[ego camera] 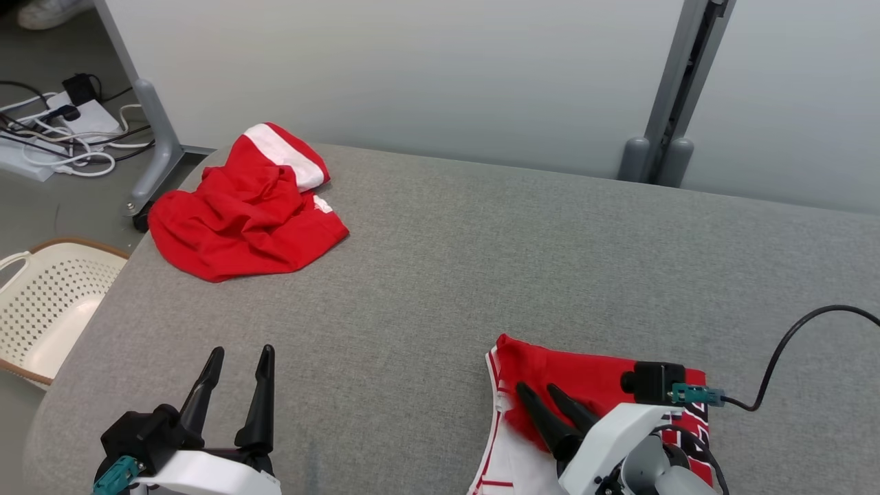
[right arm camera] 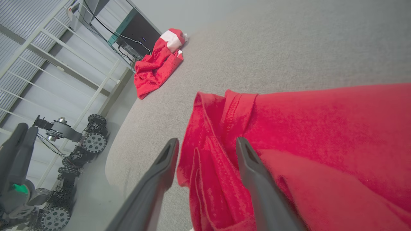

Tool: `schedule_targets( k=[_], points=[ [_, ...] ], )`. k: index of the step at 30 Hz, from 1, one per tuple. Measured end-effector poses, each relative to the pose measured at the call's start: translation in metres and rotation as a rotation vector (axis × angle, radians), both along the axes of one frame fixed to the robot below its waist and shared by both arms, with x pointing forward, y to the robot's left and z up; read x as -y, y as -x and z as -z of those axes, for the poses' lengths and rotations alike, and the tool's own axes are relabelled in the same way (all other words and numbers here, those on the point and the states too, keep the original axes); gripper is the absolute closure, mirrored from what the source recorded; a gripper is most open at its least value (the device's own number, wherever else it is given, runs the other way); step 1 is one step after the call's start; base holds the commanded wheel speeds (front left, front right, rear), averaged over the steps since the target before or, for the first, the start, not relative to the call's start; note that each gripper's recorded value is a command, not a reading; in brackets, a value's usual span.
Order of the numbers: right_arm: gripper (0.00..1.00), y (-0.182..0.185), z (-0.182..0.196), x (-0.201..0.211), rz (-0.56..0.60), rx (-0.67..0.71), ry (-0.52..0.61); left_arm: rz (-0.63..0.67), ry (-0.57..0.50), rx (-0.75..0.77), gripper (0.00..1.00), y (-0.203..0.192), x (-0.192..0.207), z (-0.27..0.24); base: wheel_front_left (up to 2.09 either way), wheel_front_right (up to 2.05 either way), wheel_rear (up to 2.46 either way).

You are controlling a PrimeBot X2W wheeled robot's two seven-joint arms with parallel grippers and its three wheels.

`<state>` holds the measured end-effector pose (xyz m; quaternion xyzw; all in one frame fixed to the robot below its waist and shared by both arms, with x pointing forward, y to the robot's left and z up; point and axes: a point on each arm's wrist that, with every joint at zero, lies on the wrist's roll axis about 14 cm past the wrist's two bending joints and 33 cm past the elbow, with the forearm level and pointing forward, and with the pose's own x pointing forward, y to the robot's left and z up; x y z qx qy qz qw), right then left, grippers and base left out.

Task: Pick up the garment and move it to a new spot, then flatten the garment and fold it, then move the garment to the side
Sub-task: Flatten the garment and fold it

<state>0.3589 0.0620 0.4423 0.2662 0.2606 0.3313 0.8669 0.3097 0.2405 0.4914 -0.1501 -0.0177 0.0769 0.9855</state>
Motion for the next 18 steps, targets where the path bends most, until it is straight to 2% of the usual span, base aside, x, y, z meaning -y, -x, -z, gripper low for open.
schedule_targets(
  k=[4,9,13,18],
  points=[
    [0.00,0.002,-0.013,-0.003,0.018,-0.020,-0.083,0.019,-0.002,0.003,0.00,-0.004,0.005,-0.001,0.00,0.00,0.00],
    [0.00,-0.009,-0.042,0.007,0.080,0.031,-0.175,0.049,-0.003,0.015,0.00,-0.009,0.013,-0.004,0.00,0.00,0.00],
    [0.00,-0.030,-0.060,0.048,0.180,0.121,-0.177,0.074,-0.002,0.022,0.00,-0.014,0.021,-0.007,0.00,0.00,0.00],
    [0.00,-0.050,-0.063,0.118,0.348,0.196,-0.114,0.110,0.000,0.029,0.00,-0.021,0.033,-0.009,0.00,0.00,0.00]
  ],
)
